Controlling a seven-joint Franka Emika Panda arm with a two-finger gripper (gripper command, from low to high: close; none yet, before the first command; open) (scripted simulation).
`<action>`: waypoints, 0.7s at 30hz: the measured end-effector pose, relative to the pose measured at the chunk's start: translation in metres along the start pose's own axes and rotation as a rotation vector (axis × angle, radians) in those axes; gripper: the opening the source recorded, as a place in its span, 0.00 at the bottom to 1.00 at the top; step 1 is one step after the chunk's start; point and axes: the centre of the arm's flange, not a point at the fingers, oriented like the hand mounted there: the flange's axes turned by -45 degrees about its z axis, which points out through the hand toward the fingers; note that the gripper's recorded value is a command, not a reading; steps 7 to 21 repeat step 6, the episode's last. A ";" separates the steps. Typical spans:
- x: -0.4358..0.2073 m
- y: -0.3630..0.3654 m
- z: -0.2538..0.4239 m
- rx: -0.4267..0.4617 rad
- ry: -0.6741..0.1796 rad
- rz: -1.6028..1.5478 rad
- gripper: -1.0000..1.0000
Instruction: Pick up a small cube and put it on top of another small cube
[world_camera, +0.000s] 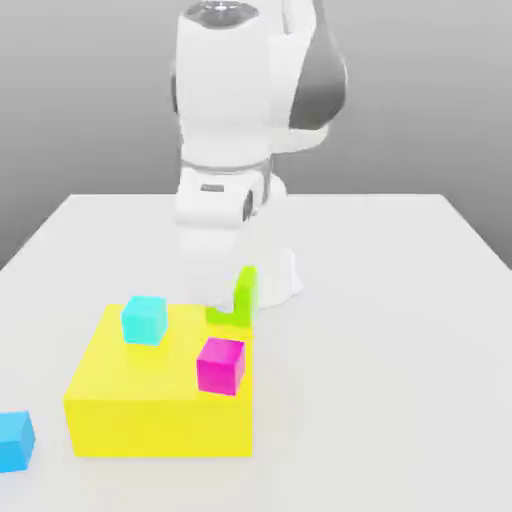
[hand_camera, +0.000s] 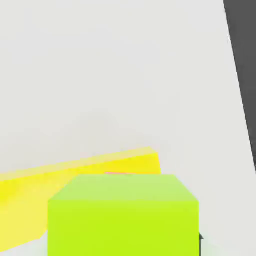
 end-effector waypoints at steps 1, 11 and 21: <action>-0.001 0.000 0.011 0.000 0.000 0.002 0.00; -0.002 -0.001 0.032 -0.001 -0.003 0.005 1.00; -0.002 -0.001 0.032 -0.001 -0.003 0.005 1.00</action>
